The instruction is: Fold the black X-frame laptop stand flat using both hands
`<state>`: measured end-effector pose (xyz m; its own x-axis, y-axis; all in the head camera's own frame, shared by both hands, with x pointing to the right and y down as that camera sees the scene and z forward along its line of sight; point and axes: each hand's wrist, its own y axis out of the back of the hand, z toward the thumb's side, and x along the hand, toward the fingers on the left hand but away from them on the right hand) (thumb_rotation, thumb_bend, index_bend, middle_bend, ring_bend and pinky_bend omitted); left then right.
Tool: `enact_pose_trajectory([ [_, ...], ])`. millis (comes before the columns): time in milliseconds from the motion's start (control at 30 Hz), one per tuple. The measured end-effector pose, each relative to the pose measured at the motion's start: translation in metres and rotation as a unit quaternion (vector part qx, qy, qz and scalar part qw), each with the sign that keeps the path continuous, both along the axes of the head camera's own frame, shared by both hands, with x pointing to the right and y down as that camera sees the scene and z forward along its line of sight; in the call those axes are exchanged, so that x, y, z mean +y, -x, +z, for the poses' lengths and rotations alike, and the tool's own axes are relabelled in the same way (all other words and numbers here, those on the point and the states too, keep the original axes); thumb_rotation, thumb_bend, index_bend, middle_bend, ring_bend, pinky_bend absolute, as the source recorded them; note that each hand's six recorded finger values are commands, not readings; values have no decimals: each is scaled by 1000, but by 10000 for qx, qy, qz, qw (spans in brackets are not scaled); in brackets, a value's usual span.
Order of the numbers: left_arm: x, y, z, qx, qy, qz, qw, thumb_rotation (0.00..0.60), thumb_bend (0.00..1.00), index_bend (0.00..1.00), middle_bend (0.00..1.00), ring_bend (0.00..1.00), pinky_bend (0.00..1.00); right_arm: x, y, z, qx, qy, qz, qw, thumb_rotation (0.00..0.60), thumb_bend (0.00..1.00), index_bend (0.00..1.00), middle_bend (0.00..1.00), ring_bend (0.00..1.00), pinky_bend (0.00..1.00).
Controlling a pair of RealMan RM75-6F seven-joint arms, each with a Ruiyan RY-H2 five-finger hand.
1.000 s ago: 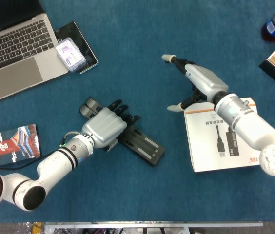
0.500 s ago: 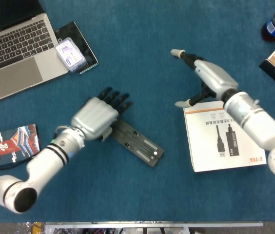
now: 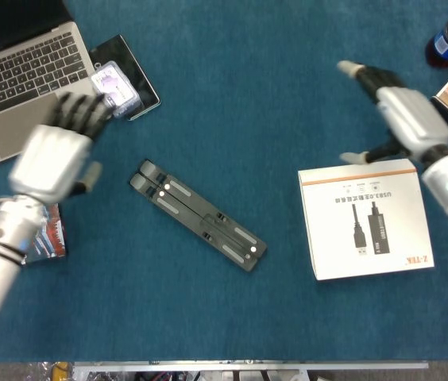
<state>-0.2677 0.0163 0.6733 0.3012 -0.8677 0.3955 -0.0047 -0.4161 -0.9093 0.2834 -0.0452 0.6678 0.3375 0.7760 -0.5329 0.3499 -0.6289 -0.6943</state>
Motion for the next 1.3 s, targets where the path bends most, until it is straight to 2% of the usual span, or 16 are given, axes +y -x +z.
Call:
enact_pose_trajectory([
  [267,15,76,-18,-127,-490,-806,9955,600,432,0,23,0,0,17,-61,-7,632,-527,356,9960,600,0,0,67,0,0],
  [567,49,137,-29,-409,-752,-1533,9845,600,432,0,24,0,0,52,-124,-24,1582,-1108,745,9783,600,0,0,66,0,0],
  [700,67,151,-32,-494,-826,-1692,9809,600,432,0,24,0,0,72,-148,-33,1929,-1295,951,9680,600,0,0,66,0,0],
  [900,86,156,-36,-461,-926,-1814,9780,600,432,0,23,0,0,94,-166,-46,2226,-1564,1118,9558,600,0,0,65,0,0],
  [1300,96,161,-43,-296,-1060,-1989,9738,600,432,0,22,0,0,110,-162,-49,2216,-1600,1054,9561,600,0,0,65,0,0],
])
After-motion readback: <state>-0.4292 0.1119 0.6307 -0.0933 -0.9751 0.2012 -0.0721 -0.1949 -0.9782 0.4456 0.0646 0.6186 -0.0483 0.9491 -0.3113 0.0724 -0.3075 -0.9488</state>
